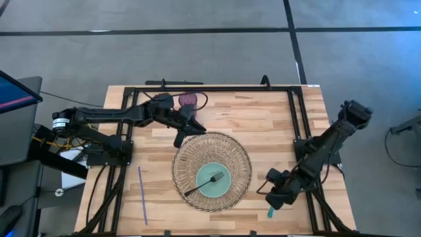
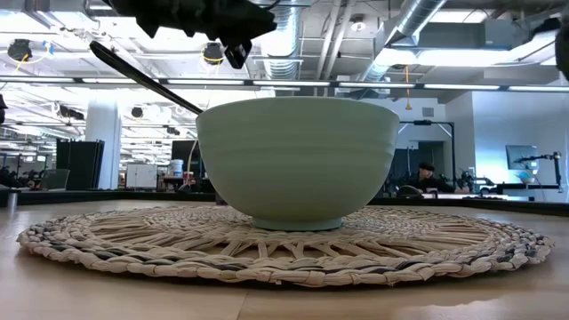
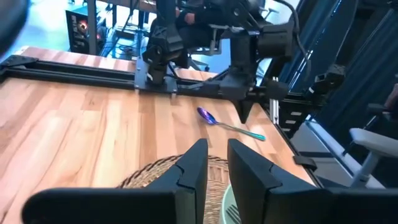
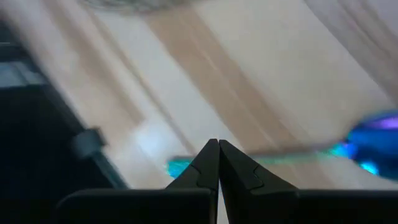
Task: Pick & Place Utensil
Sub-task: Put the purple spoon into the light green bowl on the woven mat
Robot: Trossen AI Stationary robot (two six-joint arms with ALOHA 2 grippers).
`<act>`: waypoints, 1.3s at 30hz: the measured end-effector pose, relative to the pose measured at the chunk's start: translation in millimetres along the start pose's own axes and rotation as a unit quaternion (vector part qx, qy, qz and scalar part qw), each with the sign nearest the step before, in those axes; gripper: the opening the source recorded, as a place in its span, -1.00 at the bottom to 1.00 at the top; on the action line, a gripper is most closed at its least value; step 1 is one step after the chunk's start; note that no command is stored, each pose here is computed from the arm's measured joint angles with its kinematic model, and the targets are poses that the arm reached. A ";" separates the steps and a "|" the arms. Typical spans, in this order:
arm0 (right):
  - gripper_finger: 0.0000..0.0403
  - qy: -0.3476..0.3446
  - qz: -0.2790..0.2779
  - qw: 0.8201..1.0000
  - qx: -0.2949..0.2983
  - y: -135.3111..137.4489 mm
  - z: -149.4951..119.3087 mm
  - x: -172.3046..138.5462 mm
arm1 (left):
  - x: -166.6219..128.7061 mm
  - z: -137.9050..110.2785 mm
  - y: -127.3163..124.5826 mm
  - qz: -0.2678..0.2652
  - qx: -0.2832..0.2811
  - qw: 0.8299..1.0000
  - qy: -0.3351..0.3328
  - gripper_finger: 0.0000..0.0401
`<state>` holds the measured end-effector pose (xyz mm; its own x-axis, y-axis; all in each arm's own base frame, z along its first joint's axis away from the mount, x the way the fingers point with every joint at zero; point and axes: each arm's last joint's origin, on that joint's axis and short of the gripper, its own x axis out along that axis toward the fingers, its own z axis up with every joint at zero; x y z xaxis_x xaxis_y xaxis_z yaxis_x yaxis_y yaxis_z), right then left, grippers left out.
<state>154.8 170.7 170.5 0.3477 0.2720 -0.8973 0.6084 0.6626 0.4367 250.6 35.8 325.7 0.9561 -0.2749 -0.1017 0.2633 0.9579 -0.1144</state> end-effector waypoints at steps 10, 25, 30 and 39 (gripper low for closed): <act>-0.96 0.059 -0.069 0.971 0.223 -5.2 -7.8 19.5 | 0.0 0.0 -0.1 0.000 0.021 1.000 0.000 -0.69; -0.45 0.060 -0.091 0.961 0.256 -6.6 2.9 34.9 | -0.1 7.2 -0.6 -0.001 0.051 0.998 -0.034 -0.69; -0.44 0.055 -0.093 0.958 0.267 -7.3 9.0 35.2 | -0.2 7.8 -0.7 -0.001 0.053 0.998 -0.037 -0.69; -0.52 0.039 -0.148 0.942 0.298 -17.4 9.7 32.6 | -0.2 7.8 -0.7 -0.001 0.052 0.998 -0.037 -0.69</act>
<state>162.4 161.3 134.3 0.0616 0.2029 -0.9773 0.9709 0.2149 0.1058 251.2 35.8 333.5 0.9611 -0.2746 -0.0280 0.2744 0.9616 -0.0101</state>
